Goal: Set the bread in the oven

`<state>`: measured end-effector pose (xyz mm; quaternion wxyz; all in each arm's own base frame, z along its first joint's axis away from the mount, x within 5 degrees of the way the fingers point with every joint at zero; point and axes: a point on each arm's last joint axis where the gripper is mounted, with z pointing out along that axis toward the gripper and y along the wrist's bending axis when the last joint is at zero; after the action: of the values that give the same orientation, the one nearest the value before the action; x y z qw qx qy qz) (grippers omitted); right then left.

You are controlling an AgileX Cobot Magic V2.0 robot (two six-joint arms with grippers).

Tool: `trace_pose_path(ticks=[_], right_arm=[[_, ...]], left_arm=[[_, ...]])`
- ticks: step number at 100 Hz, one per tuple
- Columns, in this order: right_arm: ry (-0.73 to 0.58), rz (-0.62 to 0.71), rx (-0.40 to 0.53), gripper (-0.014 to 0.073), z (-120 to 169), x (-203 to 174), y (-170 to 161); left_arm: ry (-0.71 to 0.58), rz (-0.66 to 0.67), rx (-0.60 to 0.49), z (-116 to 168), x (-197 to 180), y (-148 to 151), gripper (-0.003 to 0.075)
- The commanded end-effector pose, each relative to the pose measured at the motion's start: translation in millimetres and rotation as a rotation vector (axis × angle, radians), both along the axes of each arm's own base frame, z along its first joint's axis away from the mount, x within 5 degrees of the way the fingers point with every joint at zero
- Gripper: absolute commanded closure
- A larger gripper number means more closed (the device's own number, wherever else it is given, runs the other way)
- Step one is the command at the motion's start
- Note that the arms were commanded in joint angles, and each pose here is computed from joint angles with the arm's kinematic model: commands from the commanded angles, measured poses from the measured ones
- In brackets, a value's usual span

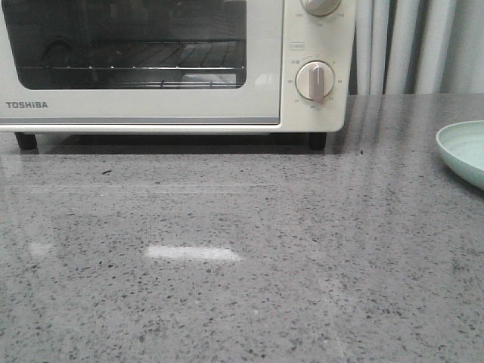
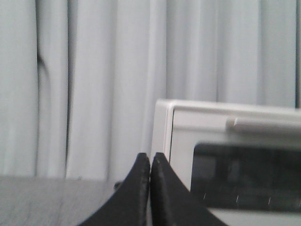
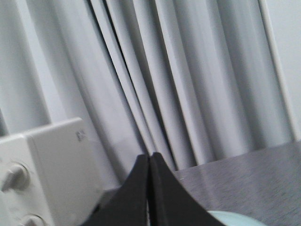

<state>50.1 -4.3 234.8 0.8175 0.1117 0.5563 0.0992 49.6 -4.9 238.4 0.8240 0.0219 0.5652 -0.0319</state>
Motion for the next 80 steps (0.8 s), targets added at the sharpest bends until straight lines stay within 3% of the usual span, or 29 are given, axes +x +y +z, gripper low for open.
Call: trace_pose_path(ticks=[1, 12, 20, 29, 43, 66, 80], right_arm=[[-0.08, 0.033, 0.09, 0.0671, 7.0, -4.6, -0.2], [-0.054, 0.035, 0.095, 0.0671, 11.5, -4.9, 0.1], [0.016, 0.038, 0.1, 0.0671, 16.0, -5.2, 0.6], [0.05, 0.039, 0.098, 0.0671, 24.7, -7.7, 1.2], [0.088, 0.006, 0.0, 0.0671, 40.8, -11.9, 1.6], [0.343, 0.005, 0.044, 0.0671, 58.4, -3.2, 0.3], [0.391, 0.005, 0.047, 0.0671, 77.5, 7.4, -0.4]], left_arm=[[-0.226, -0.05, -0.135, 11.7, -10.9, 2.0, 0.0741], [-0.42, -0.064, -0.148, 25.2, -22.3, 2.8, 0.0741], [-0.459, -0.067, -0.149, 29.3, -25.2, 3.0, 0.0741], [-0.423, -0.074, -0.161, 28.5, -23.2, 2.9, 0.0741], [-0.359, -0.117, -0.237, 25.2, -19.4, 2.7, 0.0741], [-0.283, -0.172, -0.346, 21.9, -14.0, 2.5, 0.0741], [-0.288, -0.18, -0.357, 30.9, -14.1, 2.5, 0.0741]])
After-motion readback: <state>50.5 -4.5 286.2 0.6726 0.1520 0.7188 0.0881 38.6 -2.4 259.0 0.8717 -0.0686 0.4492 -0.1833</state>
